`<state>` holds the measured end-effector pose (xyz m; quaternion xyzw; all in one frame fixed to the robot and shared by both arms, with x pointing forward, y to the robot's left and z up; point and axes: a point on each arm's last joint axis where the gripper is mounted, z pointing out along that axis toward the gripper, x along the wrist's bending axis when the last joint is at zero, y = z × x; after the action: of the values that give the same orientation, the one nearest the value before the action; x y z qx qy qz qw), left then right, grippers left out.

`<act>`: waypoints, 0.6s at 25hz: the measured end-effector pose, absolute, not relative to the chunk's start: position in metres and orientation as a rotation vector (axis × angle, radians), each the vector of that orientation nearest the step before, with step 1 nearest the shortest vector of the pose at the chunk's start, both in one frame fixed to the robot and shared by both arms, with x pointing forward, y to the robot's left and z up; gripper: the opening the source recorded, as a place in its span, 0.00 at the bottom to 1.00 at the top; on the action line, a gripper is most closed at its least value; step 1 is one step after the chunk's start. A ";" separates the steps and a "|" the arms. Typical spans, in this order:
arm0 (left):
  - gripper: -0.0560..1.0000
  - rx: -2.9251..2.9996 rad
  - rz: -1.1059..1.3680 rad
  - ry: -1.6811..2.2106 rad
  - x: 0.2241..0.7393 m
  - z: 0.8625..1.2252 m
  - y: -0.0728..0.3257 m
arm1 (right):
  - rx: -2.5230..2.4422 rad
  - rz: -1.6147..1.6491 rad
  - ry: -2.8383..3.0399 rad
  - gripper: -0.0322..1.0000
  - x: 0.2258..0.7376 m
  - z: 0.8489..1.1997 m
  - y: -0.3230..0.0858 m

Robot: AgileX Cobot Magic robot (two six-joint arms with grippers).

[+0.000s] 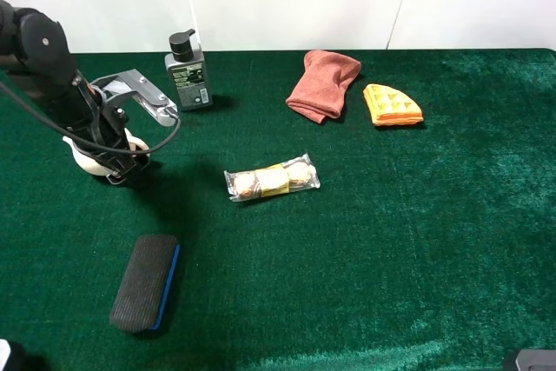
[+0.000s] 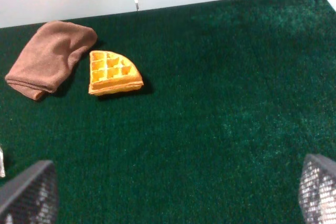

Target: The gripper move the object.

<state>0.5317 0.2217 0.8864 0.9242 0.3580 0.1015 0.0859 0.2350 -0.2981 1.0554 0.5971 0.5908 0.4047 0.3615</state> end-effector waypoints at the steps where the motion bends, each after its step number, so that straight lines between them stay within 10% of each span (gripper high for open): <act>1: 0.89 2.758 0.298 1.067 0.532 0.885 0.222 | 1.538 1.042 1.522 0.70 0.235 1.055 -0.298; 15: 0.40 2.810 0.284 1.028 0.530 0.884 0.224 | 1.538 1.043 1.521 0.70 0.235 1.055 -0.298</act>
<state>0.5298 0.2237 0.8839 0.9327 0.3413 0.0943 0.0681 0.2350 -0.2981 1.0554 0.5970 0.5906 0.4050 0.3617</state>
